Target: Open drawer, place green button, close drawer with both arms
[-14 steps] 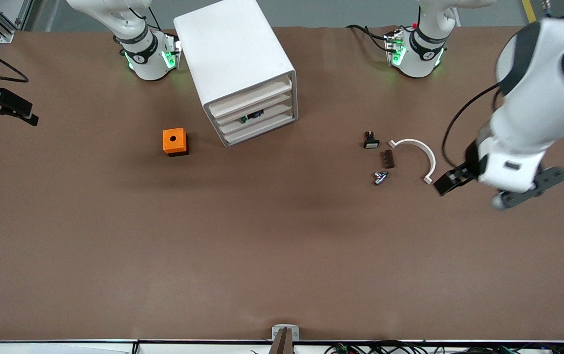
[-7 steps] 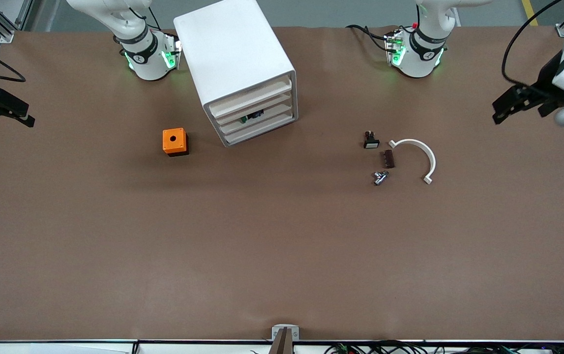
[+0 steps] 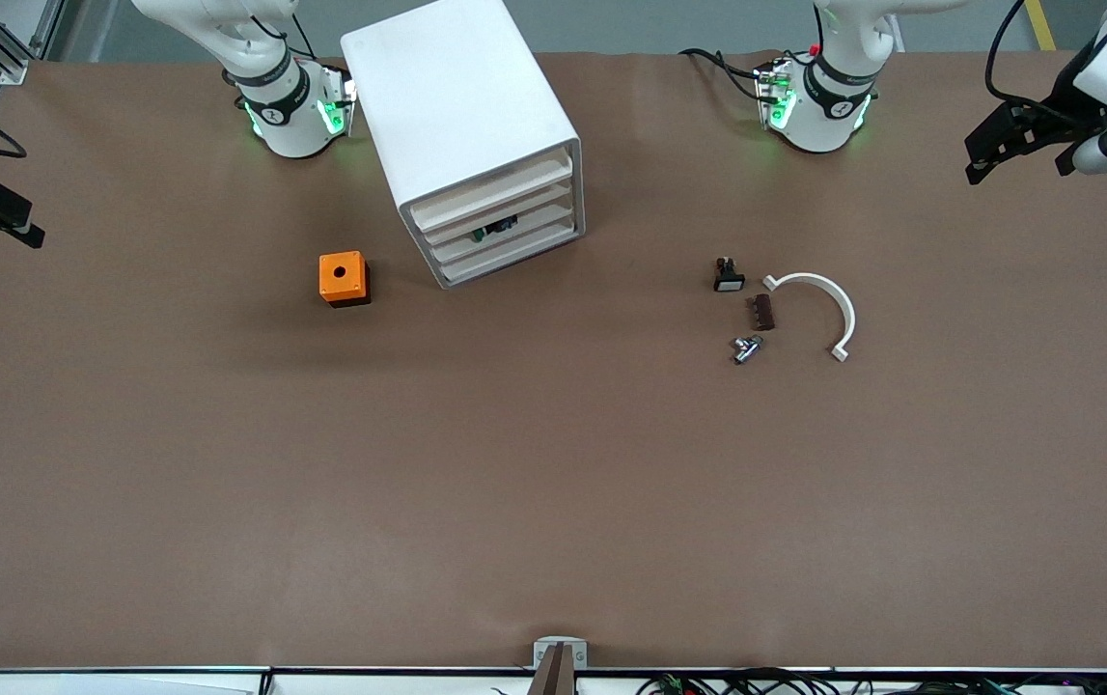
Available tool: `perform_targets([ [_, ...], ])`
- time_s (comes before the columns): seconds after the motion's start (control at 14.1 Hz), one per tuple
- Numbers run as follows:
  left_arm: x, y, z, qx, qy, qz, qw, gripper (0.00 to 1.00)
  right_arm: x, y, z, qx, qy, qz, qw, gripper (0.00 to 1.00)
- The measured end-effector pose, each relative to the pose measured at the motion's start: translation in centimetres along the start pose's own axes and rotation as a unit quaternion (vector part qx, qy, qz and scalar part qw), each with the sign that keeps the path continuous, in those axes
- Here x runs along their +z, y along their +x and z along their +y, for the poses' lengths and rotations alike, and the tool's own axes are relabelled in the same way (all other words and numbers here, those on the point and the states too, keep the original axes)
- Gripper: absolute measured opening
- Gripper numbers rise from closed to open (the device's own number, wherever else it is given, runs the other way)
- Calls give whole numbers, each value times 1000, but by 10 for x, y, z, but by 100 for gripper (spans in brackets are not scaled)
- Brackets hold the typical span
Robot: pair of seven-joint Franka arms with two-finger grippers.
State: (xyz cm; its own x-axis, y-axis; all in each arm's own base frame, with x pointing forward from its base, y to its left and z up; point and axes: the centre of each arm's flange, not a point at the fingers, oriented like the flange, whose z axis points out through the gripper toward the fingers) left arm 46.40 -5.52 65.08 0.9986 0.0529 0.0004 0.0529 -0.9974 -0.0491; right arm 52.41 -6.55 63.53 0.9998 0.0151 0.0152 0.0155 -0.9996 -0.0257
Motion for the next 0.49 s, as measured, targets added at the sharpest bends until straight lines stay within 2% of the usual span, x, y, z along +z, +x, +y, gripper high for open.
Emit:
perform_targets([
  [0.21,3,3,3,4,-11,-4,1000,100,0,0,-3,3,0,0,1000,100],
  [0.49,2,24,1,1,-15,1,1000,100,1,0,-3,4,0,-1,1000,100],
])
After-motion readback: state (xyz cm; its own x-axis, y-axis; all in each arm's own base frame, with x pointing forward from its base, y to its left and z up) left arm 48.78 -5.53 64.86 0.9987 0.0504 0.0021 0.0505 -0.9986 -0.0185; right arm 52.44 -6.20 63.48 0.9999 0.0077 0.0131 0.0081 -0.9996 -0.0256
